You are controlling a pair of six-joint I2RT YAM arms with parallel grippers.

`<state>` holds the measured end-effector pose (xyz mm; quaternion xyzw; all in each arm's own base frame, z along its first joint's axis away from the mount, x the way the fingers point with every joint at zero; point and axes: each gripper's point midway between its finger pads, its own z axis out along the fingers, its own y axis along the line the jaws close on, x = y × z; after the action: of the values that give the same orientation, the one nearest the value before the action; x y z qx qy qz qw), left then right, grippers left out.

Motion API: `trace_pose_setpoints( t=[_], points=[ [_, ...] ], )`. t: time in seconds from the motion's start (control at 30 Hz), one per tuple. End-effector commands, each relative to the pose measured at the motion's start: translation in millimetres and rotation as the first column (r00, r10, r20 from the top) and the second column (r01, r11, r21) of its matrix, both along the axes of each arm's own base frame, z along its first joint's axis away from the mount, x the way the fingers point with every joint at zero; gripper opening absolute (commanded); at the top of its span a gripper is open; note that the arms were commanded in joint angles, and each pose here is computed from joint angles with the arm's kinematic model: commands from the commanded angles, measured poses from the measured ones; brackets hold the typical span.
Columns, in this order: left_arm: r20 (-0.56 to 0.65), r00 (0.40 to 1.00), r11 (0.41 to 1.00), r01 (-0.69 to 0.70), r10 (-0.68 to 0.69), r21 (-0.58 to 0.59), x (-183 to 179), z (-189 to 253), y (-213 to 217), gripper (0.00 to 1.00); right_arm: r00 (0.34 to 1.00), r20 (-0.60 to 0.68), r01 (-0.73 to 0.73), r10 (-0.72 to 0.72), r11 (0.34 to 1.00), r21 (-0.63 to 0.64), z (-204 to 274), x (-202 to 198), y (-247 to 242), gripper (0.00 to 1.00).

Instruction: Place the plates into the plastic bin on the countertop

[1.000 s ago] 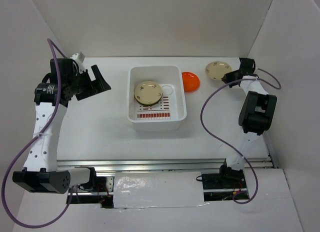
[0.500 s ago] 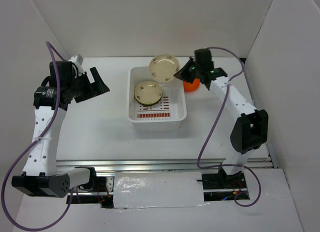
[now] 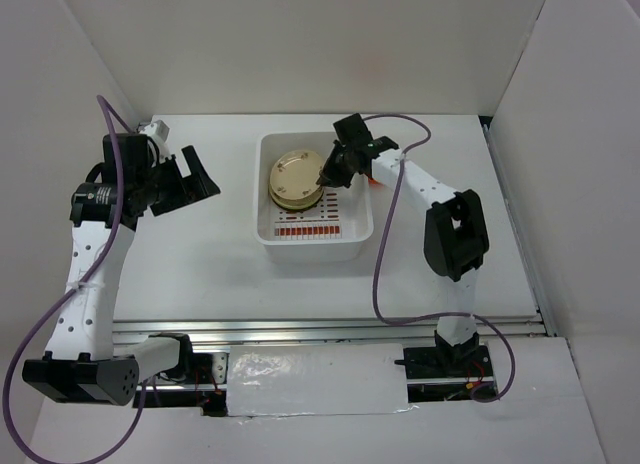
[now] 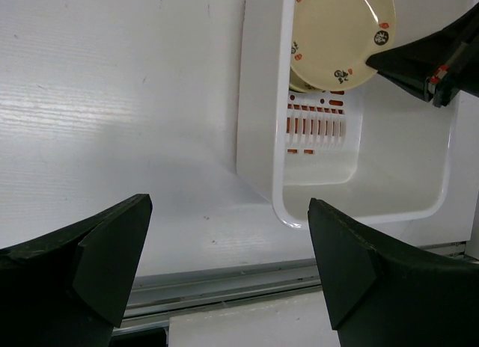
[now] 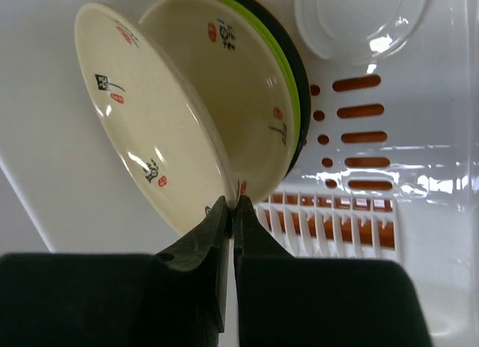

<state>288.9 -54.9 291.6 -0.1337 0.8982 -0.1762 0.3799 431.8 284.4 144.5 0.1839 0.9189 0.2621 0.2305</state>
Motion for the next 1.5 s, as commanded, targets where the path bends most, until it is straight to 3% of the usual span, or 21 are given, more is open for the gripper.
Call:
trace_pose_setpoints(
  t=[0.0,0.07,0.13,0.17,0.23,0.3,0.4,0.47,0.57,0.67,0.7,1.0,1.17,1.47],
  points=[
    [0.051,0.999,1.000,0.015,-0.015,0.002,-1.6,11.0,-0.3,0.99,0.998,0.060,-0.015,0.014,1.000,0.012,25.1,16.3,16.0,0.04],
    [0.053,0.998,1.000,0.024,-0.024,0.006,-1.5,12.0,-0.9,0.99,0.996,0.076,-0.038,0.036,0.999,0.027,35.2,18.1,22.2,0.31],
    [0.045,0.999,1.000,0.025,-0.025,0.011,-0.9,11.3,0.0,0.99,0.989,0.133,-0.078,0.071,0.996,0.048,67.1,14.7,31.6,0.74],
    [0.055,0.998,1.000,0.024,-0.025,0.018,-0.1,15.0,0.9,0.99,0.981,0.170,-0.101,0.092,0.994,0.046,83.3,12.3,33.4,0.86],
    [0.050,0.999,0.999,0.020,-0.021,0.027,0.4,15.5,2.6,0.99,0.957,0.275,-0.110,0.089,0.992,0.063,138.2,4.5,27.4,1.00],
    [0.055,0.998,0.999,0.018,-0.020,0.035,2.4,18.9,3.8,0.99,0.926,0.374,-0.077,0.048,0.995,0.064,186.7,-0.7,1.9,1.00],
    [0.061,0.998,0.999,0.018,-0.020,0.035,3.6,22.0,3.9,0.99,0.885,0.459,0.072,-0.079,0.997,0.034,212.7,11.3,-67.9,1.00],
    [0.063,0.998,1.000,0.018,-0.020,0.024,5.3,21.4,2.0,0.99,0.864,0.473,0.204,-0.170,0.979,-0.022,197.5,32.9,-128.6,1.00],
    [0.057,0.998,1.000,0.024,-0.025,0.008,6.5,19.5,-0.4,0.99,0.900,0.371,0.285,-0.229,0.953,-0.104,115.7,63.4,-191.4,1.00],
    [0.057,0.998,1.000,0.031,-0.031,0.003,6.3,20.3,-1.9,0.99,0.933,0.300,0.222,-0.197,0.974,-0.050,60.1,84.1,-216.9,1.00],
    [0.062,0.997,0.999,0.035,-0.035,0.003,6.3,22.0,-2.6,0.99,0.948,0.278,0.165,-0.156,0.986,-0.007,50.5,85.4,-210.2,1.00],
    [0.070,0.997,1.000,0.016,-0.016,-0.003,1.9,21.1,3.7,0.99,0.962,0.193,0.192,-0.194,0.981,0.030,-7.0,137.4,-267.4,0.97],
    [0.056,0.998,1.000,0.005,-0.005,0.004,-0.5,16.9,6.1,0.99,0.985,0.017,0.169,-0.170,0.985,0.035,-66.7,135.0,-266.6,0.94],
    [0.044,0.999,1.000,0.009,-0.009,-0.011,5.4,16.1,4.1,0.99,0.993,-0.100,0.078,-0.064,0.988,0.133,-99.8,126.9,-237.0,0.74]
  ],
)
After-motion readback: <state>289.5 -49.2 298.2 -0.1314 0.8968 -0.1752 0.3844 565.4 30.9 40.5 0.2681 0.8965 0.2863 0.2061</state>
